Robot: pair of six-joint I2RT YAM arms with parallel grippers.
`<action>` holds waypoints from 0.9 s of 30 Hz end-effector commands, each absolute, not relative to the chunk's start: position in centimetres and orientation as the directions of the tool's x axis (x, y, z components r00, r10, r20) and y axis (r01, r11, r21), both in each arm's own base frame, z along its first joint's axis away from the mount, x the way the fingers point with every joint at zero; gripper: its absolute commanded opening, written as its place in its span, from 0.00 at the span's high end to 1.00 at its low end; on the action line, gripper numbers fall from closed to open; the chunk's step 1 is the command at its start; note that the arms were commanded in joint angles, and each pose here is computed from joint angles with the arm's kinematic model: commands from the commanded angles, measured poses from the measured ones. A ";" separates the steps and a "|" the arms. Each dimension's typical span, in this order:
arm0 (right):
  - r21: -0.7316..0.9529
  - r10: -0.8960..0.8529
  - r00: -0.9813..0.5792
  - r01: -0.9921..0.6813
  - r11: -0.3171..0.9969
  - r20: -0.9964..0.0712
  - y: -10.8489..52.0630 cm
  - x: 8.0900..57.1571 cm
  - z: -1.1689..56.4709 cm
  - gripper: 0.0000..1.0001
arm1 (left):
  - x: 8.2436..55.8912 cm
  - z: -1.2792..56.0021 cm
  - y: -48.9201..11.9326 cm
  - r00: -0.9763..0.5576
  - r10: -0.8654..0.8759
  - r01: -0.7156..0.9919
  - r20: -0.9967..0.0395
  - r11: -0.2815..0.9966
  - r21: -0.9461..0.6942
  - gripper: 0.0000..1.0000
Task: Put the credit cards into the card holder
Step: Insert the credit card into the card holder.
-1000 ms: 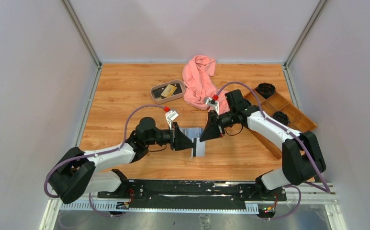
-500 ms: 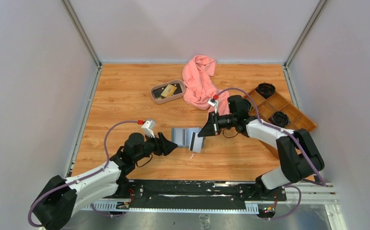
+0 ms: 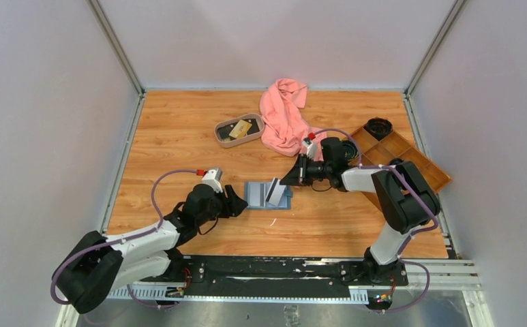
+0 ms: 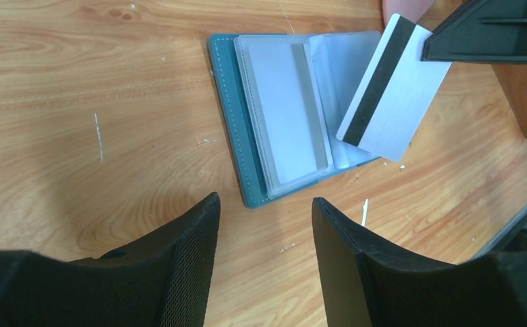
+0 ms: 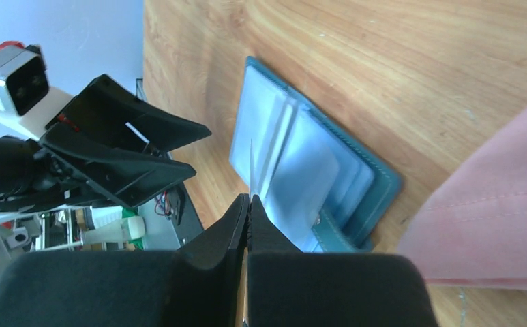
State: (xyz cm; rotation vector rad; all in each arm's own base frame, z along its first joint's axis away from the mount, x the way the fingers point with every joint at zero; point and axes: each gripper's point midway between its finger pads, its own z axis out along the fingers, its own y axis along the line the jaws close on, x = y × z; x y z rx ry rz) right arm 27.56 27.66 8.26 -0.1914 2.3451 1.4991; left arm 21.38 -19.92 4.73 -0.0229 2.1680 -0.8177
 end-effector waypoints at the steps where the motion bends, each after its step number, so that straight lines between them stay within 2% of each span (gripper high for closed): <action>1: 0.827 0.117 -0.925 -0.261 0.497 -0.362 27.6 29.2 7.5 1.00 | 22.8 5.0 -19.8 -0.655 -0.276 0.228 -0.703 0.815 -0.532 0.45; 11: 0.827 0.118 -0.941 -0.212 0.520 -0.316 28.0 29.4 6.0 1.00 | 23.3 4.1 -20.9 -0.689 -0.248 0.237 -0.681 0.811 -0.535 0.46; 19: 0.827 0.106 -0.949 -0.200 0.525 -0.297 28.1 29.2 5.5 1.00 | 22.8 2.5 -21.2 -0.730 -0.219 0.225 -0.648 0.817 -0.531 0.57; 27: 0.824 0.043 -0.959 -0.218 0.522 -0.280 29.0 28.2 4.7 1.00 | 22.7 2.0 -21.4 -0.746 -0.207 0.224 -0.633 0.817 -0.532 0.61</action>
